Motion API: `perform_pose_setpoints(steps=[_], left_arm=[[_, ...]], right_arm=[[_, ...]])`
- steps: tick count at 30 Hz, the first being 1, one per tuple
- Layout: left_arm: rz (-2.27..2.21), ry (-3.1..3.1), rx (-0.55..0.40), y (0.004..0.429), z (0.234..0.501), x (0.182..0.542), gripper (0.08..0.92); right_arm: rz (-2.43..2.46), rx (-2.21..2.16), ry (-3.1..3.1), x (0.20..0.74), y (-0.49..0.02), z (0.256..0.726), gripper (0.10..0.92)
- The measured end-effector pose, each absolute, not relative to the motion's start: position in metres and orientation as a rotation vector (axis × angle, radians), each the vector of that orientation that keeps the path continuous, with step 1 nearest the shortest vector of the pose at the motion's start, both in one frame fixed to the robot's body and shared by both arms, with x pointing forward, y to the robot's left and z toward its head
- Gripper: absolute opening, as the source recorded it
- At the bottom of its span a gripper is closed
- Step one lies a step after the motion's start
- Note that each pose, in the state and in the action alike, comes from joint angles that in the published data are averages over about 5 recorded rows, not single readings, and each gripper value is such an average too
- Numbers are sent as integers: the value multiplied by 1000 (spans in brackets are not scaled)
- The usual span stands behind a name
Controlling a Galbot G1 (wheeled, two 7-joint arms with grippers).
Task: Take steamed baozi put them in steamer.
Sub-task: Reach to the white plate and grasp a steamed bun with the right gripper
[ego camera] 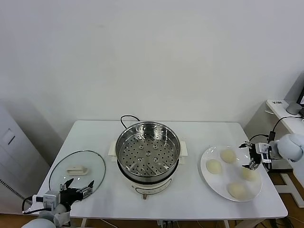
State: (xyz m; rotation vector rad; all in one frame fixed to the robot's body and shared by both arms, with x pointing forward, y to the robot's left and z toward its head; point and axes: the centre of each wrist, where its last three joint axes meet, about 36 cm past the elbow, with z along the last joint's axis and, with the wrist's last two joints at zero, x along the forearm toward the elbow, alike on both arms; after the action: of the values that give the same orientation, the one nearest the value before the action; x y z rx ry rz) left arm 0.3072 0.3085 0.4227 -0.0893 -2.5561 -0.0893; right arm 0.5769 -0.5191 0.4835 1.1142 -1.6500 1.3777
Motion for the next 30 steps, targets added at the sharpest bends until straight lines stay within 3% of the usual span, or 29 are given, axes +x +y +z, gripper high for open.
perform_pose_setpoints(steps=[17,30], left_arm=[[-84,-2554,-103,307,425,309,823],[-85,-2553,-109,308,426,310,823]], right_arm=[[1365,1179,-1517,643,-488,471,814],[1354,1180,-1473,655,-480,460,671]])
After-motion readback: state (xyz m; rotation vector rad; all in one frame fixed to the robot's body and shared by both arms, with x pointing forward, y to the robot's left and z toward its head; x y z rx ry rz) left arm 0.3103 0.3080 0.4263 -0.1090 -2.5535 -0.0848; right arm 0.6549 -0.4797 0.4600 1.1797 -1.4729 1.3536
